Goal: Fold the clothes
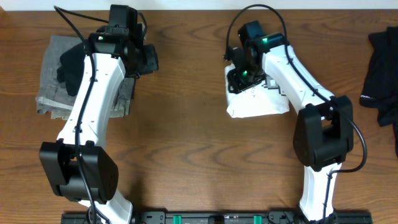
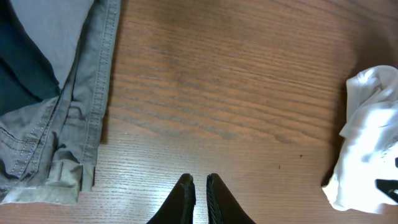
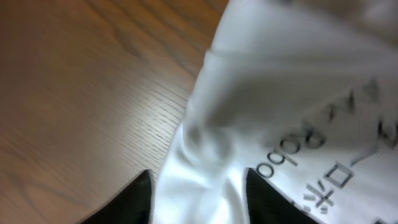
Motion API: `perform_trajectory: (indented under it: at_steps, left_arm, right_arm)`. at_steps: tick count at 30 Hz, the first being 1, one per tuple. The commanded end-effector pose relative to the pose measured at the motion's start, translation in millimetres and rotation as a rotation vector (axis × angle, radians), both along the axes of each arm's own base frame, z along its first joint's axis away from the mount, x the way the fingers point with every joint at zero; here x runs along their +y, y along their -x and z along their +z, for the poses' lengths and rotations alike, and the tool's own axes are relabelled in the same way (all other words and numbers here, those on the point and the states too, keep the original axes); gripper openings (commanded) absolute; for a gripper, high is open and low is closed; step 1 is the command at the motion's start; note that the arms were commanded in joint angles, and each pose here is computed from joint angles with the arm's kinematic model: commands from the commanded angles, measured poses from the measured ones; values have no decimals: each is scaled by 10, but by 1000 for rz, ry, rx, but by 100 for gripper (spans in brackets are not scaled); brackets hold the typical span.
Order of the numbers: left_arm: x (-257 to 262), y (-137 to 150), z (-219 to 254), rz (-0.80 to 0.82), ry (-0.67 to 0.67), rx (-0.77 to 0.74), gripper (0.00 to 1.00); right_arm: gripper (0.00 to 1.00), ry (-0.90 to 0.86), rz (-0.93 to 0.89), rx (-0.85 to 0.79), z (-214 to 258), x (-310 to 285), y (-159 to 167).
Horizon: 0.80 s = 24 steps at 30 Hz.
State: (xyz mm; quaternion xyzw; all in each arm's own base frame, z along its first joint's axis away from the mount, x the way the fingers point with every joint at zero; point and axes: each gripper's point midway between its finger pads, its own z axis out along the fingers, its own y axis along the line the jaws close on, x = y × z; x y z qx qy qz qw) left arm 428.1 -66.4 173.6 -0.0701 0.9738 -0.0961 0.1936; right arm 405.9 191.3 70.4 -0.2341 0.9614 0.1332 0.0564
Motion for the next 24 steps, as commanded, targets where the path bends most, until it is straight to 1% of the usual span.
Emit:
perform_trajectory:
  at_steps: [1,4,6,7,9,10,12,13,14,17,21,24]
  left_arm:
    - [24,-3,35,-2,-12,-15,11]
    - [-75,-63,77,-24,19,-46,11]
    - [-244,-114,136,-65,77,-78,11]
    - [-362,-135,177,-94,117,-96,11]
    - [-575,-152,247,-148,180,-123,9]
    - [-687,-162,284,-169,206,-138,10]
    - [-849,-183,329,-183,223,-162,9]
    - [-947,-199,344,-202,229,-177,7]
    - [-1048,-217,346,-222,233,-192,6]
    - [-1295,-261,265,-252,251,-200,6]
    - [-1587,-291,-43,-300,265,-159,5]
    - [-1885,-187,-283,-380,366,-78,6]
  right_arm:
    - [52,-18,-9,-8,60,7,-30]
    - [53,-32,-30,-15,230,-60,-101]
    - [52,-31,-55,-15,386,-163,-144]
    - [48,-32,-74,-13,466,-241,-166]
    - [35,-60,-111,6,594,-372,-183]
    - [28,-86,-131,22,637,-436,-182]
    - [15,-138,-169,64,671,-546,-157]
    - [6,-159,-191,92,668,-614,-130]
    - [1,-174,-213,118,646,-685,-101]
    - [1,-210,-232,176,572,-848,-8]
    - [1,-244,-248,213,391,-1031,63]
    - [1,-243,-287,240,230,-1171,114]
